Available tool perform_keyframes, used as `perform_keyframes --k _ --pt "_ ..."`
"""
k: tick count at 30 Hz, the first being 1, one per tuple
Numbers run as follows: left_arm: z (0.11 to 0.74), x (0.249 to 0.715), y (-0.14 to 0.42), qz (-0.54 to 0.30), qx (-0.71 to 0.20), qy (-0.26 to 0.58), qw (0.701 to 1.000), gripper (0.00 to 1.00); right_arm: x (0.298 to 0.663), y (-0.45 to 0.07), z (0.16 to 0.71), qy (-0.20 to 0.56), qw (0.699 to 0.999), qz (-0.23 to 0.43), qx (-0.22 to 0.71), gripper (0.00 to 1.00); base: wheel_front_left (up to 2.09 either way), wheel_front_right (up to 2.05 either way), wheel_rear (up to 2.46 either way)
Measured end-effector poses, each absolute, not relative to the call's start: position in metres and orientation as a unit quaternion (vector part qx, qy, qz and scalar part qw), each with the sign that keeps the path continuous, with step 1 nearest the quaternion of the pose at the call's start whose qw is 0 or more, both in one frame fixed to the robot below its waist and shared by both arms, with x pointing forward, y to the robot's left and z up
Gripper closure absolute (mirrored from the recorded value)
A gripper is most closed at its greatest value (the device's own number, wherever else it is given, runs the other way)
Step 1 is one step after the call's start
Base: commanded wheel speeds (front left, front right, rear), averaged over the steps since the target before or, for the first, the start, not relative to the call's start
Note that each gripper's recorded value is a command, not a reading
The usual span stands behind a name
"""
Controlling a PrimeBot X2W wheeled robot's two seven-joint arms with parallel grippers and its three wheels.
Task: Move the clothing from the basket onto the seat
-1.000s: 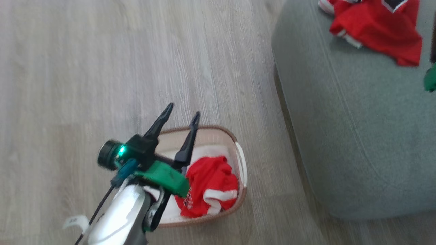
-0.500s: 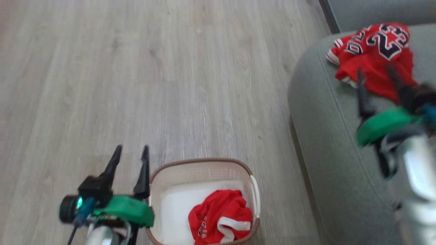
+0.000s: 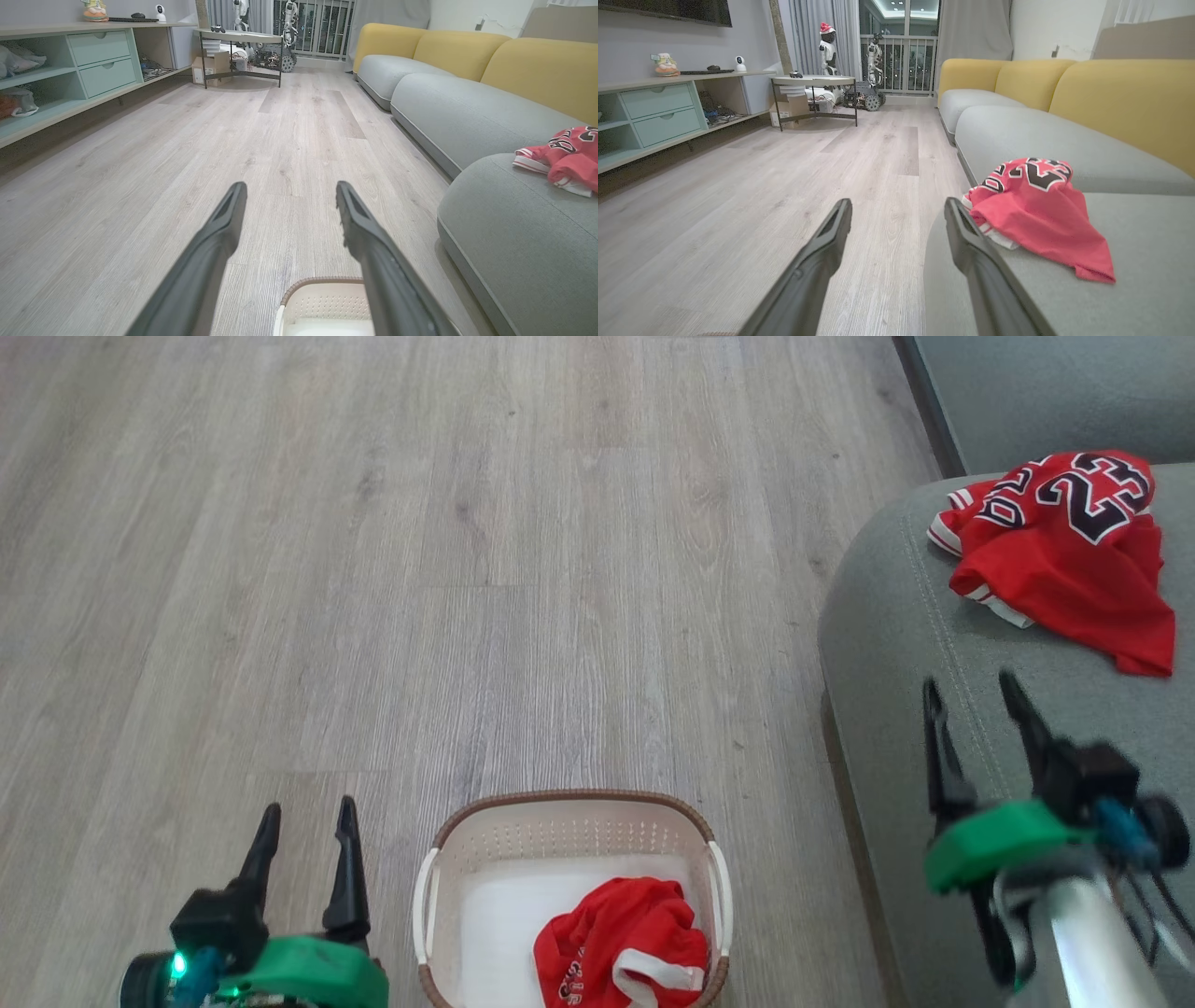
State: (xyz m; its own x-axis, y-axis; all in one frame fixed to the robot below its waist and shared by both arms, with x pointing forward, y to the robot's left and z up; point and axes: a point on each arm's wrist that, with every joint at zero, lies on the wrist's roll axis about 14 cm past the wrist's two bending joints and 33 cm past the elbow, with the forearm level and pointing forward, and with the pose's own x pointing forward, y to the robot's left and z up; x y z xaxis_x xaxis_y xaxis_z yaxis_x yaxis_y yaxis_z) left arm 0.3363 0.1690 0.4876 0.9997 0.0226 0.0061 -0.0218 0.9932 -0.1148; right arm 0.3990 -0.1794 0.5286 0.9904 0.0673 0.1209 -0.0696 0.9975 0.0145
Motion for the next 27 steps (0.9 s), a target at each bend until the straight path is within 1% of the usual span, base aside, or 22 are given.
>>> perform_keyframes --k 4,8,27 --pt "0.483 0.331 0.173 0.018 -0.063 0.003 0.998 0.0 0.382 -0.174 0.514 -0.045 0.997 0.039 0.043 0.0 0.0 0.0 0.0" --pt "0.479 0.328 0.17 0.014 -0.071 0.008 0.997 0.0 0.375 -0.168 0.51 -0.04 0.997 0.044 0.058 0.0 0.0 0.0 0.0" --pt "0.476 0.327 0.168 0.006 -0.073 0.012 0.997 0.0 0.374 -0.16 0.516 -0.049 0.995 0.057 0.067 0.0 0.0 0.0 0.0"
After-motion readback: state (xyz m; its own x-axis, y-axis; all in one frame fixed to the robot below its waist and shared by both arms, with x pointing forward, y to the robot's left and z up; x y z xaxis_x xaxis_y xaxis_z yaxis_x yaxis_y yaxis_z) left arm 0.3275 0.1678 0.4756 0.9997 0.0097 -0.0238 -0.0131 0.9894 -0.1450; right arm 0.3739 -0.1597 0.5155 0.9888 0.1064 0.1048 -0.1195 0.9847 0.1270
